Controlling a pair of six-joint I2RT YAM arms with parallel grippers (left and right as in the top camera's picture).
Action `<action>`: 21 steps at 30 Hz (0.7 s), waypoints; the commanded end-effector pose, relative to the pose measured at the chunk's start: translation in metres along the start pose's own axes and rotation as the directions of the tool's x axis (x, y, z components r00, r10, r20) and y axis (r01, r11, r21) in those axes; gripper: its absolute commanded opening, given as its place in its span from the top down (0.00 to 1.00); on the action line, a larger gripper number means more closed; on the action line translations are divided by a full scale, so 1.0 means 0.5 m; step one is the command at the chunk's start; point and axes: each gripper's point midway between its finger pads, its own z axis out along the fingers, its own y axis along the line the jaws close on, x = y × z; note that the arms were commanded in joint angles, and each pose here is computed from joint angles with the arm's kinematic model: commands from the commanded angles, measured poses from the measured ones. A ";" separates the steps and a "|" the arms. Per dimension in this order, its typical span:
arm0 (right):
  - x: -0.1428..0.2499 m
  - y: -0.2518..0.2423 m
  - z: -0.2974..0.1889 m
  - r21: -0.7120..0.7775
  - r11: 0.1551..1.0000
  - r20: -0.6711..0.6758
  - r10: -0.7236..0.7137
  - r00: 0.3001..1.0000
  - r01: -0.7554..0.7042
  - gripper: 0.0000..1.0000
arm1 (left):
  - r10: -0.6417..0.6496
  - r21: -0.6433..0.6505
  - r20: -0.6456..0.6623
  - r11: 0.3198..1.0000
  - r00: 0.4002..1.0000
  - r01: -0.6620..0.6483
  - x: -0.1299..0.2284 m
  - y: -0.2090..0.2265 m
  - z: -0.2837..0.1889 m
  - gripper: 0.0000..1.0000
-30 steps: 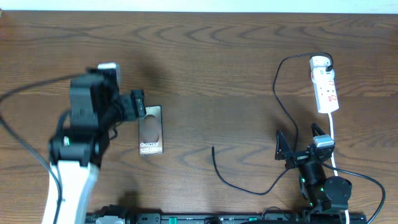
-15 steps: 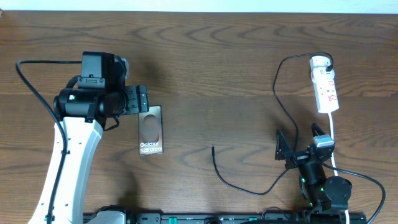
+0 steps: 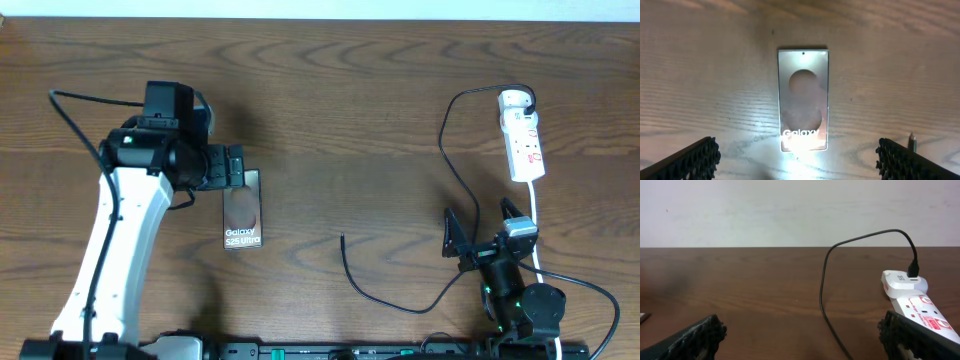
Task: Plug charger to phone and switch on socket
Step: 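Move the left gripper over the silver Galaxy phone and lower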
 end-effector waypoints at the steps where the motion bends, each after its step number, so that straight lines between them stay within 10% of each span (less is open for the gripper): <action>1: 0.004 0.003 0.000 -0.005 1.000 -0.006 0.009 1.000 -0.009 0.01 | 0.003 -0.005 -0.080 1.000 0.997 -0.003 0.028 0.000 0.039 0.00; 21: 0.003 0.003 0.000 -0.005 1.000 -0.006 0.009 1.000 -0.009 0.01 | -0.054 -0.091 -0.096 0.995 0.994 0.046 0.075 0.008 0.156 0.01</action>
